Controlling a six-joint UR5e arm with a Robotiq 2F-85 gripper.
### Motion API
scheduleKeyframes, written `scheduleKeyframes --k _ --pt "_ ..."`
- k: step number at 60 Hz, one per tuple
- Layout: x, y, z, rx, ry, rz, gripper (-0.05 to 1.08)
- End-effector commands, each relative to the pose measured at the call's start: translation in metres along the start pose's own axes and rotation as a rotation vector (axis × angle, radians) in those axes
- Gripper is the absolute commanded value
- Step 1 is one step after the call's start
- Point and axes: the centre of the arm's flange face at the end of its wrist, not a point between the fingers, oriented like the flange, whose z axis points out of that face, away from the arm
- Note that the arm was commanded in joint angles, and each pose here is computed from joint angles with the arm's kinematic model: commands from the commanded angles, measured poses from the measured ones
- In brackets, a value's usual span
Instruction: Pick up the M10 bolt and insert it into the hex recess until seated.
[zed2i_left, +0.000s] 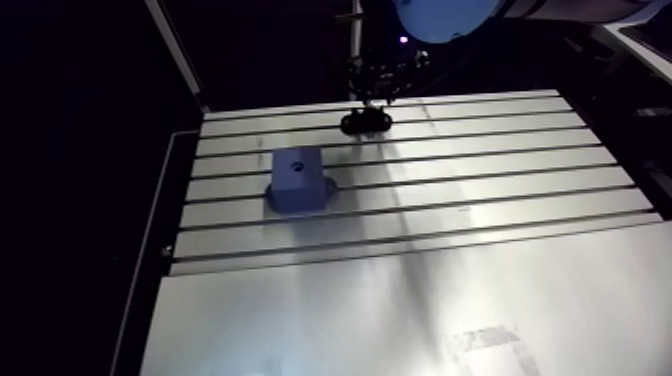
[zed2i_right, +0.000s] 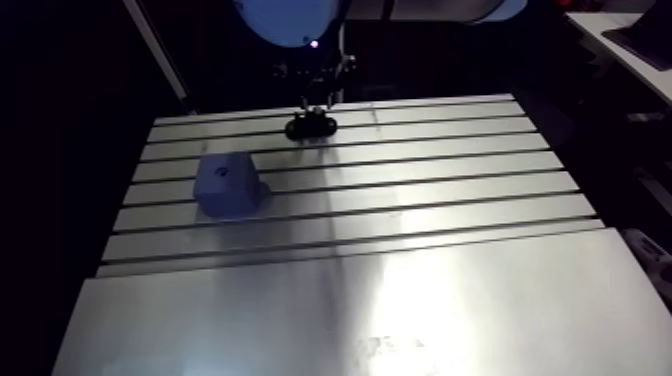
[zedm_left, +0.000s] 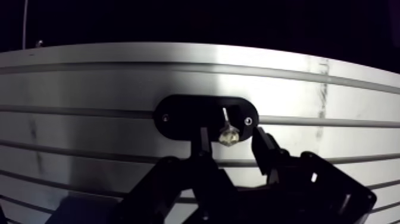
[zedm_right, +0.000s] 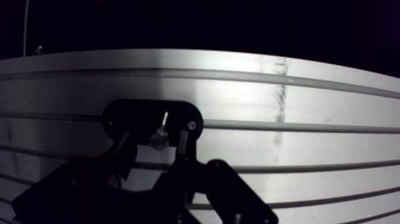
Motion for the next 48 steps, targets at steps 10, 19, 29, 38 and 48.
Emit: scheduleKeyframes --k 10,19,29,38,48 --pt "0.001 -0.0005 0.0022 -0.001 -0.003 0.002 0.52" --pt "-0.0005 -0.0008 0.0038 0.0 -0.006 0.002 0.54" --pt "-0.0006 -0.0008 0.0039 0.0 -0.006 0.002 0.54" --pt "-0.0014 0.0003 0.0046 -0.003 -0.01 0.003 0.54" --pt "-0.0008 0.0005 0.0041 -0.003 -0.008 0.003 0.56"
